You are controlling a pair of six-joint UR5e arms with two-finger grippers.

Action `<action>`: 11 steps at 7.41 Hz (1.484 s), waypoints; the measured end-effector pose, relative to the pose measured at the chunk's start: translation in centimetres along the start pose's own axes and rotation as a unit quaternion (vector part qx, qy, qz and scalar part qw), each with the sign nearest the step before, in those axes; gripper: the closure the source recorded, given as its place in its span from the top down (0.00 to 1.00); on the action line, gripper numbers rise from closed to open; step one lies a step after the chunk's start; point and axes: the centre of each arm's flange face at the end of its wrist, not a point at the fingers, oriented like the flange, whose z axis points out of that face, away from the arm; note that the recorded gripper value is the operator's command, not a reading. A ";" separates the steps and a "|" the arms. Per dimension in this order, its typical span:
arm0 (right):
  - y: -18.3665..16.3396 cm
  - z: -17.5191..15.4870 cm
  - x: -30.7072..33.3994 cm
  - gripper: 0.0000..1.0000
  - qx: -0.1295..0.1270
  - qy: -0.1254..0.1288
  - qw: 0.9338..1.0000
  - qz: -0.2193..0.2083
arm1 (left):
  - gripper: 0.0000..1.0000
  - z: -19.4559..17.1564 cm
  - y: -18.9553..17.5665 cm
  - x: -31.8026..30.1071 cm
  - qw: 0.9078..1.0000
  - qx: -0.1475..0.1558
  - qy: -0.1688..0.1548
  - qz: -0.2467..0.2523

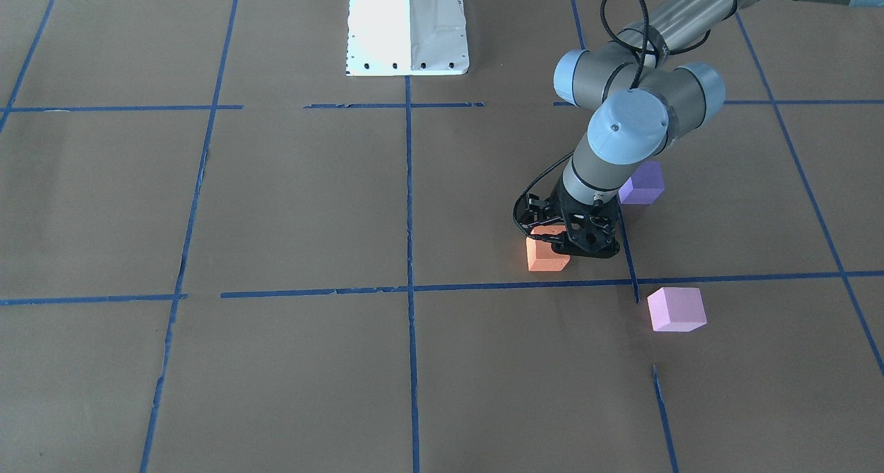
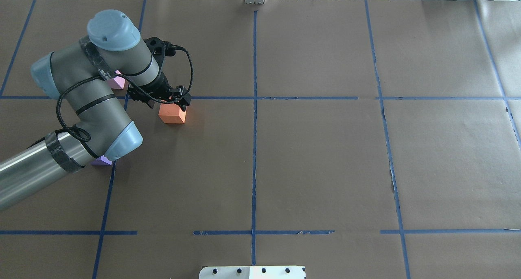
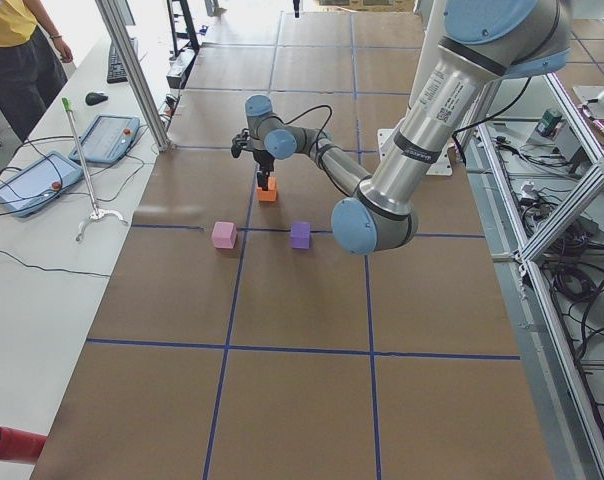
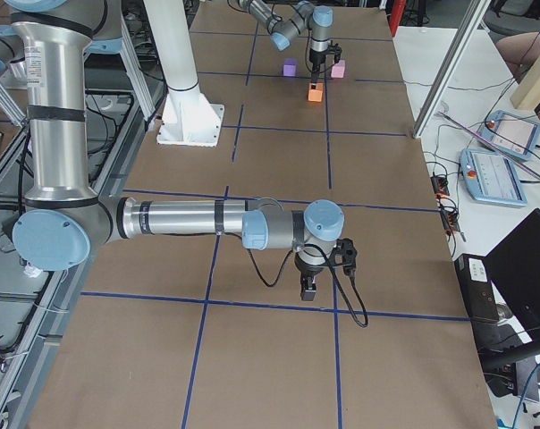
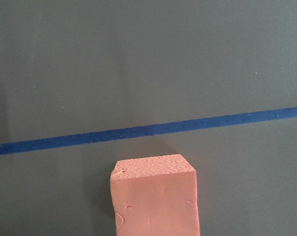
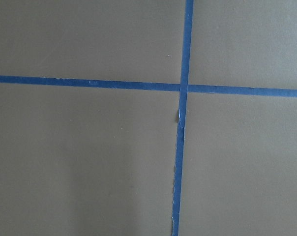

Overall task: Arrange blocks in a line
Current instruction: 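Lower the left gripper and grasp the orange cube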

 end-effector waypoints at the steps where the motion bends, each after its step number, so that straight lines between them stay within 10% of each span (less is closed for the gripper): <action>1: 0.0 0.0 0.0 1.00 0.000 0.000 1.000 0.000 | 1.00 0.4 -0.2 -0.2 1.000 0.004 0.001 0.001; 8: 0.0 0.0 0.0 1.00 0.000 0.000 1.000 0.000 | 0.92 3.7 -0.4 -0.4 1.000 0.007 0.011 0.011; 11: 0.0 0.0 0.0 1.00 0.000 0.000 1.000 0.000 | 0.54 4.4 -0.4 -0.4 1.000 0.006 0.013 0.014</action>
